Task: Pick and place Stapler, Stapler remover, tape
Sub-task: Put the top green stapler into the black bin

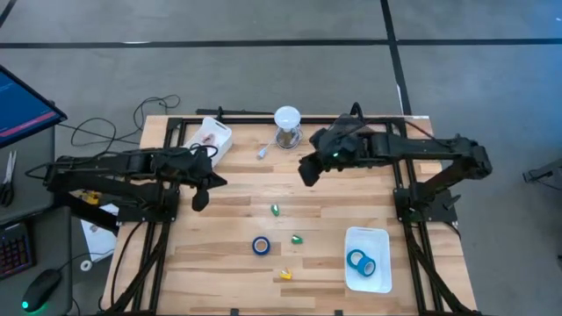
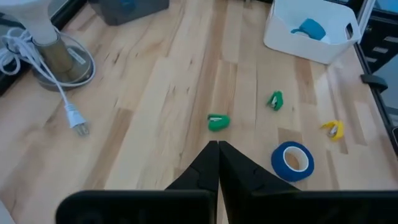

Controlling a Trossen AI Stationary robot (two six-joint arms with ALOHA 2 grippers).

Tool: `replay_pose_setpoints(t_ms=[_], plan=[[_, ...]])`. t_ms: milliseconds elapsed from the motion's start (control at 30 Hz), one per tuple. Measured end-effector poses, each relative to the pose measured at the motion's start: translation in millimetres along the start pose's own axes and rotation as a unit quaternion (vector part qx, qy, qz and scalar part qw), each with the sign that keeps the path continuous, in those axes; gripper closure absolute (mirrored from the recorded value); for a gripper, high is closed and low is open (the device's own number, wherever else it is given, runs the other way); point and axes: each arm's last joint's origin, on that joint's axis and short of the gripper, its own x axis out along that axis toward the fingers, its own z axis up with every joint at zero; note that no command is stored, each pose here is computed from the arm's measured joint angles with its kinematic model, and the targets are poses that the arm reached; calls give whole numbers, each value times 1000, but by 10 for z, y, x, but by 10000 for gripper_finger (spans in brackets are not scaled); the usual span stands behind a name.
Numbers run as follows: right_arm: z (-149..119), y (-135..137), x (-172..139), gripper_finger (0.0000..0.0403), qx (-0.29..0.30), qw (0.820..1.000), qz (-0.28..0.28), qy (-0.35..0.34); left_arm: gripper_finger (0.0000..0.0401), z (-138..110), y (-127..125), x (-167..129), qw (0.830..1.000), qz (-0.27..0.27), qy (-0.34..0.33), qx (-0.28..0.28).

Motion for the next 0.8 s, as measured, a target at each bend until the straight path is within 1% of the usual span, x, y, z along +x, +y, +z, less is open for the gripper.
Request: replay_pose_setpoints(t_ms=[133,233,367,500,633,800], plan=[[-78,129,219,343,26,999,-26,37,400,-1,4,-29,1000,0,-6,24],[-112,237,380,343,39,997,-32,50,400,0,15,-64,999,1,-14,32],[-149,392,575,343,51,996,-30,68,400,-4,17,-112,999,0,-23,43],[-173,524,755,343,79,992,-16,95,400,-14,21,-157,999,0,-28,45],[-236,609,936,343,98,985,2,145,400,-29,26,-192,998,0,-30,53],[-412,628,1196,339,100,969,-12,224,400,-38,28,-217,998,-1,-33,54]])
